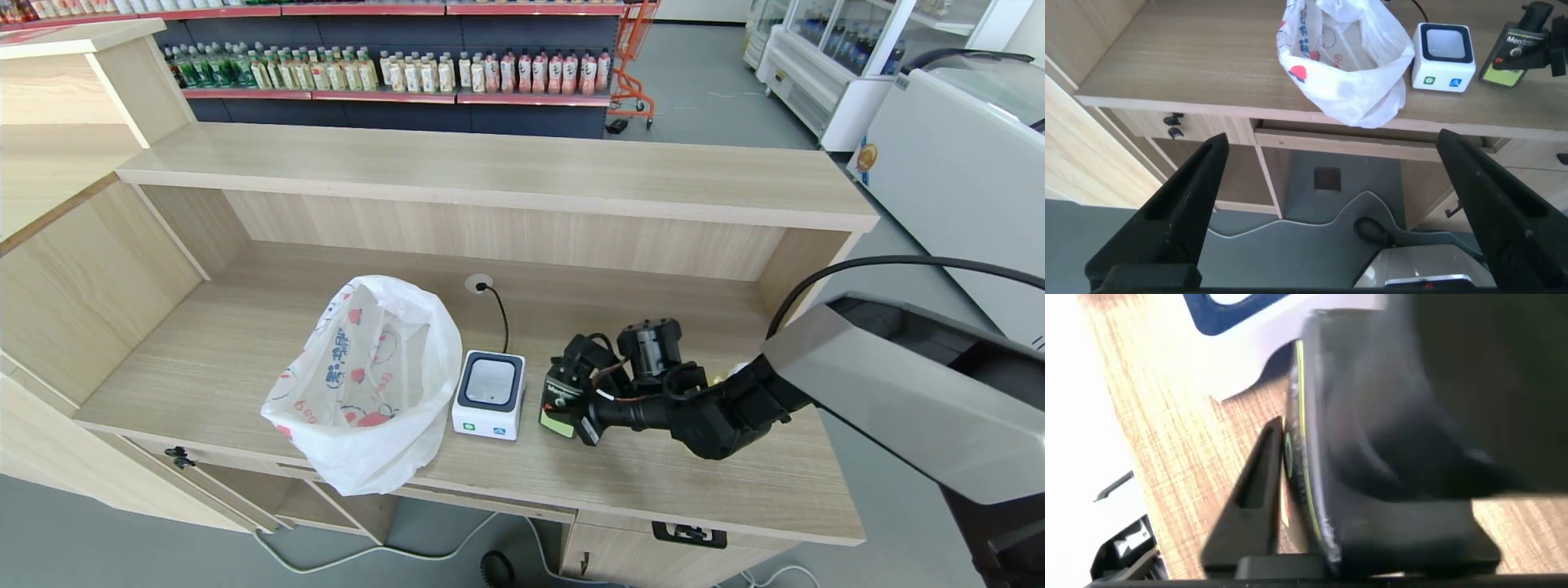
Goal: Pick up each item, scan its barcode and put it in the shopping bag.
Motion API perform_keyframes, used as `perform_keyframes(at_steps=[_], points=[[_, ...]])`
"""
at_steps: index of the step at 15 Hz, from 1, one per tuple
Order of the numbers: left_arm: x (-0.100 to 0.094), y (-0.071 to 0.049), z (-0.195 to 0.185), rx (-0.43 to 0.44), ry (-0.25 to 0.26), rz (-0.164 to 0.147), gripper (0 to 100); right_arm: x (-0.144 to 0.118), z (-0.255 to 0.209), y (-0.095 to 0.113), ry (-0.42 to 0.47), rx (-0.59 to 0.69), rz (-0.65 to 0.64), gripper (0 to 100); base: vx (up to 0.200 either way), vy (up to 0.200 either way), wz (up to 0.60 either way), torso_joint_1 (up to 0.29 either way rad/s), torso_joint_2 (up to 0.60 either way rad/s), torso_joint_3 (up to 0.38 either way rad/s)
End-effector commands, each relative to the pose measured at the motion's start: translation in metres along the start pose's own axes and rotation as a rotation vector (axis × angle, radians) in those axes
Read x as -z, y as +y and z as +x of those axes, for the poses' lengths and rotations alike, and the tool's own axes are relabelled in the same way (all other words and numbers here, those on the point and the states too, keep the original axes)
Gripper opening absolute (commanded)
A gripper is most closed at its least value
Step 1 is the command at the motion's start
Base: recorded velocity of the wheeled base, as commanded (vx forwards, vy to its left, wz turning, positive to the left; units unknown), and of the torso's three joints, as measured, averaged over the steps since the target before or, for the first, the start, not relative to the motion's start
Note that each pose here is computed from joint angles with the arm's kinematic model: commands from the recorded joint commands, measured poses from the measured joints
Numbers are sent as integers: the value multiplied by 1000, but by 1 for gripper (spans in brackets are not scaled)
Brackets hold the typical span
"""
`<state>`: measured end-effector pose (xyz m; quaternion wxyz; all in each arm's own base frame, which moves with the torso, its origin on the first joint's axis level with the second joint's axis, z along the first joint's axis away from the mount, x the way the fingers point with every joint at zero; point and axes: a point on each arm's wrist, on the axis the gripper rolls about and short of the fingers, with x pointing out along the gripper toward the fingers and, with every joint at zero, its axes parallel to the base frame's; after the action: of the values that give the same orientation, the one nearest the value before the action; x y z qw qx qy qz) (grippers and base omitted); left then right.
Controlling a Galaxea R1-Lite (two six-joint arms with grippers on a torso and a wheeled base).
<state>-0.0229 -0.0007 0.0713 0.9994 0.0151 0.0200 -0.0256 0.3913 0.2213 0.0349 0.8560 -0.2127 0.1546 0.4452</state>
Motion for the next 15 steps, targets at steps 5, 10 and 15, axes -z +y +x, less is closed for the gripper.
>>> perform_keyframes(at_steps=[5,10,15], points=[[0,0,0,0,-1,0,100,-36,-39,-16,-88,54,71,0,0,0,0,0,0,0],[0,0,0,0,1,0,100,-100,-93,-16,-229,77,213,0,0,0,0,0,0,0],[0,0,0,0,1,0,100,-111,-174,-29,-112,311,369,0,0,0,0,0,0,0]])
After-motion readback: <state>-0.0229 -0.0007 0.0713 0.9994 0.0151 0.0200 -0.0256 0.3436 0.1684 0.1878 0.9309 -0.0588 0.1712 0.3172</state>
